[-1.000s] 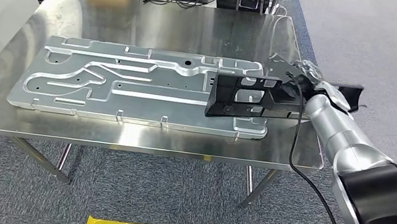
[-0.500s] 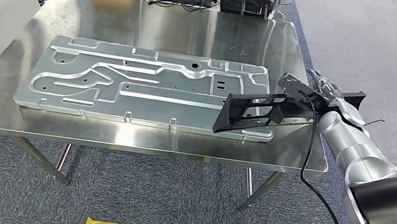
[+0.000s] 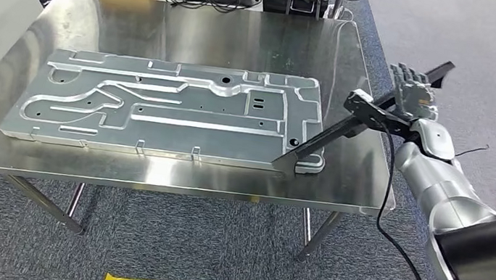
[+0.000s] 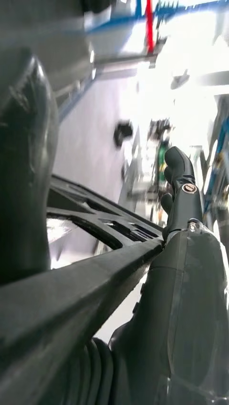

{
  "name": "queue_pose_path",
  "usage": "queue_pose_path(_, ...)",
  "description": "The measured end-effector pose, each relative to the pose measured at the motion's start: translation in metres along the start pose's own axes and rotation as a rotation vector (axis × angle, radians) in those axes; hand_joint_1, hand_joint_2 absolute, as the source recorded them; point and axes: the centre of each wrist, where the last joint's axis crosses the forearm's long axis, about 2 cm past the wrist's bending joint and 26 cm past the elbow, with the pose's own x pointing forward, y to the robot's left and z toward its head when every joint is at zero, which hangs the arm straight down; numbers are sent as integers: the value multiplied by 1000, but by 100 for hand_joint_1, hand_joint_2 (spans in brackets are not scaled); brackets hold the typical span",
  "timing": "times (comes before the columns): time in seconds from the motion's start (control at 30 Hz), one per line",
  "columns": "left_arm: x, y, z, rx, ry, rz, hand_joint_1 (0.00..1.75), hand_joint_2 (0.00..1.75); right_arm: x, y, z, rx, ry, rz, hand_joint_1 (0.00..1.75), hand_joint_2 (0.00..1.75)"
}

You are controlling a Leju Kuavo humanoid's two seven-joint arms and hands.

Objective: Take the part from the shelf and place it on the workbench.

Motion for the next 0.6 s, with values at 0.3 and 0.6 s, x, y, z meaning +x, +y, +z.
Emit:
queue_pose_path(0.3,-1,11,-2,7,3,-49,0,0,13,-10,-8,-75,-57,-80,0,0)
queue_pose_path(0.6,-2,12,-1,21,3,-48,0,0,18,-24,-18,-54,-51,-77,0,0)
